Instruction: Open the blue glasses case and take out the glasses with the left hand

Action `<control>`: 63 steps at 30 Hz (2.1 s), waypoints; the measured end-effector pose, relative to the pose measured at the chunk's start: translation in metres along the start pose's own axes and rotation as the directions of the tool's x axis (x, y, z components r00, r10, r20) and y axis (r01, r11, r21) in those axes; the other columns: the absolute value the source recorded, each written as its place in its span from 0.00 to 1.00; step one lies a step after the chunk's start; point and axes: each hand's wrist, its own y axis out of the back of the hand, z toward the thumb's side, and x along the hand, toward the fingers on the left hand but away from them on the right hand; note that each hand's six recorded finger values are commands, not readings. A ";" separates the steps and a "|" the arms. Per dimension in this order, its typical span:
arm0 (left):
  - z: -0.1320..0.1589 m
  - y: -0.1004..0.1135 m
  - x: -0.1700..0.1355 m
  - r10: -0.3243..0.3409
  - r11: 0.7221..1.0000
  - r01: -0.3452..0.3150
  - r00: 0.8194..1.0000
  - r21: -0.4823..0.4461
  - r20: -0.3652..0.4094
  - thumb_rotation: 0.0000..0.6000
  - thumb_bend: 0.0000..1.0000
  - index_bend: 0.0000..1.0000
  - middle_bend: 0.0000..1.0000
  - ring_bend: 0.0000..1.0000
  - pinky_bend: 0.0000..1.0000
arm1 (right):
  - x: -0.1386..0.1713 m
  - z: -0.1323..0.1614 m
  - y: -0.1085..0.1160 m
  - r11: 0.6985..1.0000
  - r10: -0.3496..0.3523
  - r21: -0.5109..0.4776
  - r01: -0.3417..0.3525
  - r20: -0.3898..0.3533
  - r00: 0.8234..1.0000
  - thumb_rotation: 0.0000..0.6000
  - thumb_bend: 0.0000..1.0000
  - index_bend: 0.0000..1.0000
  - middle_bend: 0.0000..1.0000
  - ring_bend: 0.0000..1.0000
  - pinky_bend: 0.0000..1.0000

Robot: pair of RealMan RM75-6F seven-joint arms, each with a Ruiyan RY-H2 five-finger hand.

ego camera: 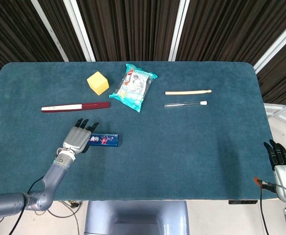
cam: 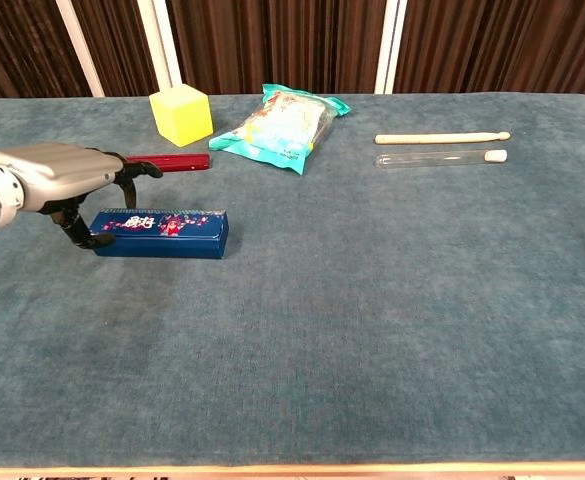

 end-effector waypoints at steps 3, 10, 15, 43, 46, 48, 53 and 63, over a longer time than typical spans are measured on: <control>0.000 -0.001 0.000 -0.001 1.000 0.001 1.000 -0.002 0.000 1.00 0.37 0.00 0.29 0.00 0.02 | 0.000 0.000 0.000 1.000 -0.001 0.001 0.001 -0.001 1.000 1.00 0.18 0.00 0.00 0.00 0.18; 0.001 -0.002 0.001 -0.002 1.000 0.002 1.000 -0.006 -0.001 1.00 0.39 0.00 0.30 0.00 0.02 | 0.000 0.001 0.001 1.000 -0.004 0.001 0.004 -0.004 1.000 1.00 0.18 0.00 0.00 0.00 0.18; 0.002 -0.001 0.001 0.003 1.000 -0.003 1.000 -0.014 0.003 1.00 0.39 0.00 0.31 0.00 0.02 | 0.000 0.001 0.001 1.000 -0.006 0.001 0.006 -0.005 1.000 1.00 0.18 0.00 0.00 0.00 0.18; 0.000 -0.003 0.004 -0.027 0.998 0.027 1.000 -0.062 0.004 1.00 0.50 0.03 0.34 0.00 0.02 | 0.000 0.000 0.001 1.000 -0.006 0.005 0.006 -0.003 1.000 1.00 0.18 0.00 0.00 0.00 0.18; 0.001 -0.003 0.006 -0.033 0.997 0.034 0.999 -0.076 0.010 1.00 0.50 0.03 0.33 0.00 0.02 | 0.000 0.000 0.000 1.000 -0.005 0.005 0.005 -0.002 1.000 1.00 0.18 0.00 0.00 0.00 0.18; 0.001 -0.002 0.008 -0.035 0.996 0.036 0.999 -0.084 0.011 1.00 0.50 0.03 0.33 0.00 0.02 | 0.000 0.000 0.000 1.000 -0.004 0.005 0.004 -0.002 1.000 1.00 0.18 0.00 0.00 0.00 0.18; -0.001 -0.001 0.012 -0.029 0.995 0.029 1.000 -0.097 0.009 1.00 0.50 0.03 0.31 0.00 0.02 | -0.001 0.000 0.000 1.000 -0.003 0.006 0.003 -0.001 1.000 1.00 0.18 0.00 0.00 0.00 0.18; -0.005 -0.001 0.019 -0.020 0.995 0.019 1.000 -0.095 -0.004 1.00 0.49 0.01 0.24 0.00 0.02 | -0.001 0.000 -0.001 1.000 -0.002 0.006 0.002 0.002 1.000 1.00 0.18 0.00 0.00 0.00 0.18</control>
